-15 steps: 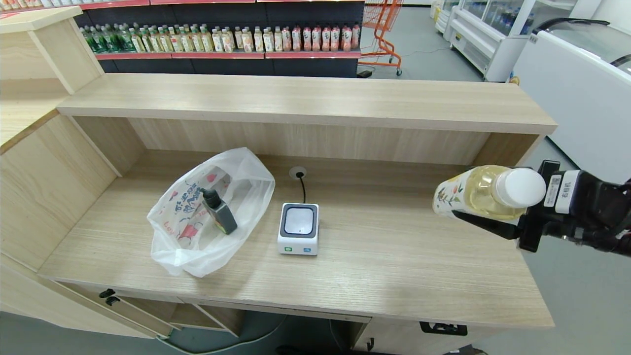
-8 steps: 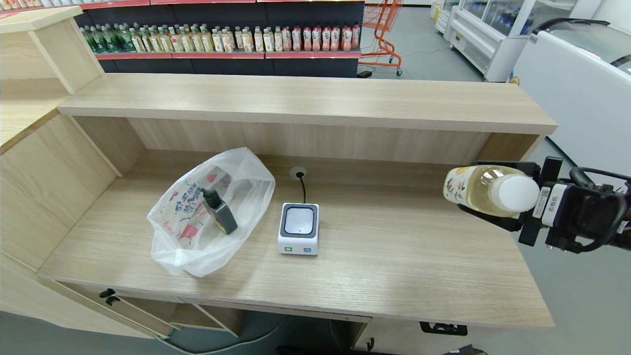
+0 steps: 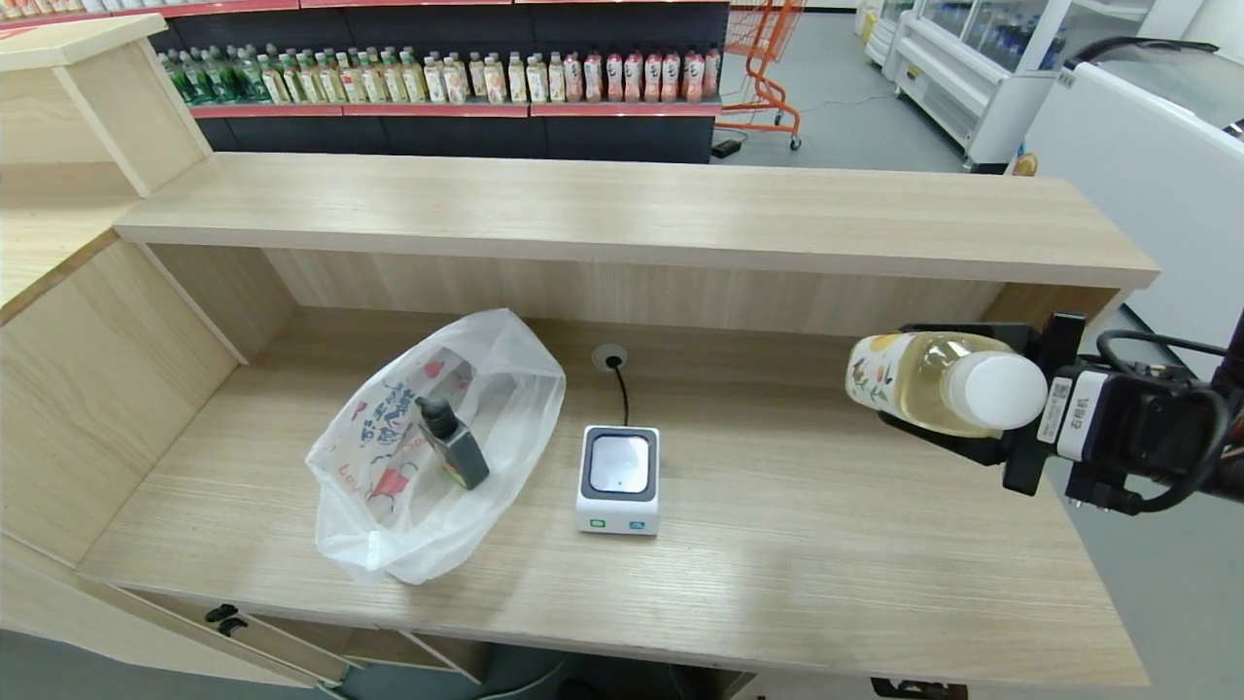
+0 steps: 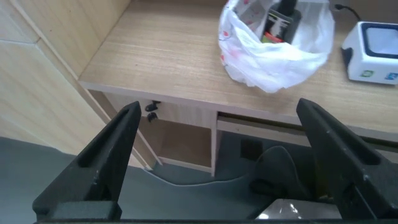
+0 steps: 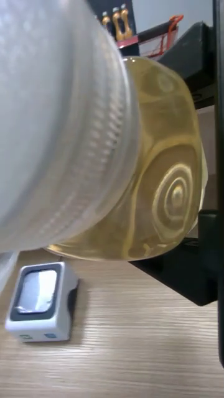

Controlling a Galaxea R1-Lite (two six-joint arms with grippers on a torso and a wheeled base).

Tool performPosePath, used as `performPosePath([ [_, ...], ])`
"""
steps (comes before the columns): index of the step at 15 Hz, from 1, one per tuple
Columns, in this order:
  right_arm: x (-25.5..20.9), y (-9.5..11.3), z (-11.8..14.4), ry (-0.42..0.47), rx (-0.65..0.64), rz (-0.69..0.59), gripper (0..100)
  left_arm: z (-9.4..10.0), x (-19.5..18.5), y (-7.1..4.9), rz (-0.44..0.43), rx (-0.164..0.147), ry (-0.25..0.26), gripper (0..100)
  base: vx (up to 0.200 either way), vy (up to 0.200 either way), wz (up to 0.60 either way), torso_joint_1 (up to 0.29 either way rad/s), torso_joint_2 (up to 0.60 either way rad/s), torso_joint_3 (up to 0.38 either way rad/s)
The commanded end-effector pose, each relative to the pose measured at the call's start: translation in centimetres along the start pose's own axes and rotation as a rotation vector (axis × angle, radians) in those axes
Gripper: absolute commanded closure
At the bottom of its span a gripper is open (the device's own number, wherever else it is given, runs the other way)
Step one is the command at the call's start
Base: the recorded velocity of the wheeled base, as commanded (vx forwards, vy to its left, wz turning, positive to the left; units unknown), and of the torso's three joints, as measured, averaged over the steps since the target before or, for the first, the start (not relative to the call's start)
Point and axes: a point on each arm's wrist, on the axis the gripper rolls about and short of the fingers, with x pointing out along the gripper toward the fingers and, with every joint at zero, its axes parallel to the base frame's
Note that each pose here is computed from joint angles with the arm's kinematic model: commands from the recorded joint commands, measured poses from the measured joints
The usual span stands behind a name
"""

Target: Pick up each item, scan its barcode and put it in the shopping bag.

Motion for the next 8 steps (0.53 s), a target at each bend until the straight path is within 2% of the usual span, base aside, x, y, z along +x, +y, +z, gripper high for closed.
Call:
performPosePath([
  [1, 0.4, 0.2, 0.3, -0.019, 0.014, 0.01, 100, 0.0, 0.0, 0.0, 0.002, 0.0, 0.0, 0, 0.0, 0.2, 0.0, 0.017, 0.02, 0.002],
  [5, 1.0, 0.9, 0.4, -0.075, 0.055, 0.058, 100, 0.0, 0.0, 0.0, 0.002, 0.0, 0.0, 0, 0.0, 0.2, 0.0, -0.001, 0.0, 0.004],
  [8, 1.2, 2.3, -0.5, -0.075, 0.094, 0.107, 100, 0.0, 0.0, 0.0, 0.003, 0.0, 0.0, 0, 0.0, 0.2, 0.0, -0.001, 0.0, 0.001],
])
